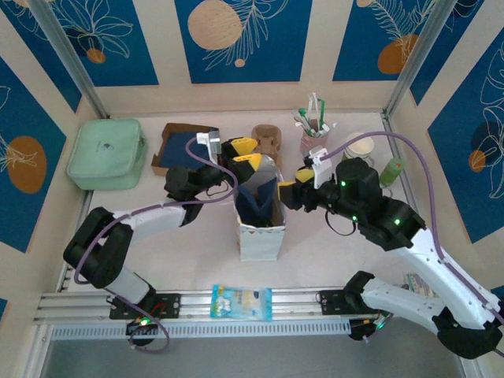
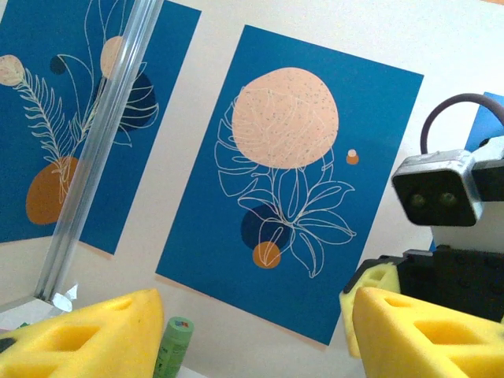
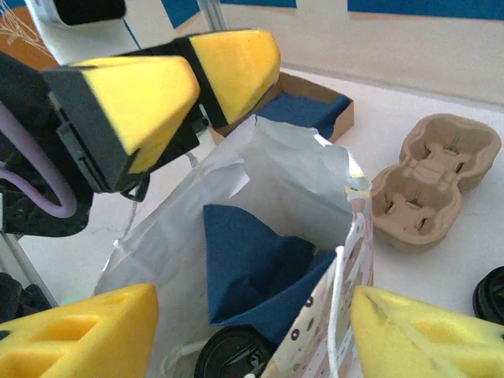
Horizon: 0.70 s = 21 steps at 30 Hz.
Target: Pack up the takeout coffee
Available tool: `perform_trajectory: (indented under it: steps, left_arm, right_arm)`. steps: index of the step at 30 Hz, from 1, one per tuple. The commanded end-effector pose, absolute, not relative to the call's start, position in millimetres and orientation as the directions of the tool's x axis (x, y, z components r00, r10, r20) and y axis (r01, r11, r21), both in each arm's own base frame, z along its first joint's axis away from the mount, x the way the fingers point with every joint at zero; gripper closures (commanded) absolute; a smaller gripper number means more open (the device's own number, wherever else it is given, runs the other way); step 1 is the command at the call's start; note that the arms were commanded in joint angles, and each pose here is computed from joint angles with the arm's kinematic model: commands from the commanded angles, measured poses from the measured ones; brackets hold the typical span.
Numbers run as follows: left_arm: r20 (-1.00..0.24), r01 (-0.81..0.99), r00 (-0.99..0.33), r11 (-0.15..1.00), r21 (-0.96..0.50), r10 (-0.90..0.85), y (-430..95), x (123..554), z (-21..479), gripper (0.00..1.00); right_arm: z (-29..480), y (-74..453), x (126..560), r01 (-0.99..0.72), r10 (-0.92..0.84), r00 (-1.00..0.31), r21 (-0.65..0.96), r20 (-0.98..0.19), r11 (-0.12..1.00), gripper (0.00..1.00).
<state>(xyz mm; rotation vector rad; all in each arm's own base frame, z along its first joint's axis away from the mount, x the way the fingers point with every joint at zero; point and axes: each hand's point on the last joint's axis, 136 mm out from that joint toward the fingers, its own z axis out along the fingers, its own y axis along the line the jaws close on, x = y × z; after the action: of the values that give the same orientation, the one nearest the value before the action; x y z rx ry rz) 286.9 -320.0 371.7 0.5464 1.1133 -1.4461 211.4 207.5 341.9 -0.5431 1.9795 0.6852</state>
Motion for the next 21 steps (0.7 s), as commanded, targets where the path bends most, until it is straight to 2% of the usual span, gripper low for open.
perform_trajectory:
  steps: [1, 13, 17, 21]
  left_arm:
    - [-0.83, 0.944, -0.191, 0.134, -0.301, -0.524, -310.0, 283.3, 382.1, 0.35]
    - [-0.851, 0.93, -0.178, 0.197, -0.309, -0.493, -302.7, 283.2, 392.5, 0.33]
    - [-0.886, 0.906, -0.196, 0.267, -0.328, -0.421, -301.3, 286.5, 394.0, 0.3]
    - [-0.92, 0.856, -0.218, 0.389, -0.34, -0.325, -294.7, 294.2, 389.8, 0.26]
  right_arm:
    - [347.0, 210.3, 208.9, -0.626, -0.09, -0.481, 0.27, -0.872, 0.732, 0.34]
    - [331.9, 213.5, 217.6, -0.59, -0.131, -0.549, 0.272, -0.825, 0.76, 0.33]
    - [324.3, 212.6, 222.2, -0.565, -0.143, -0.579, 0.269, -0.803, 0.78, 0.32]
    - [317.0, 212.5, 226.1, -0.547, -0.151, -0.606, 0.272, -0.781, 0.792, 0.29]
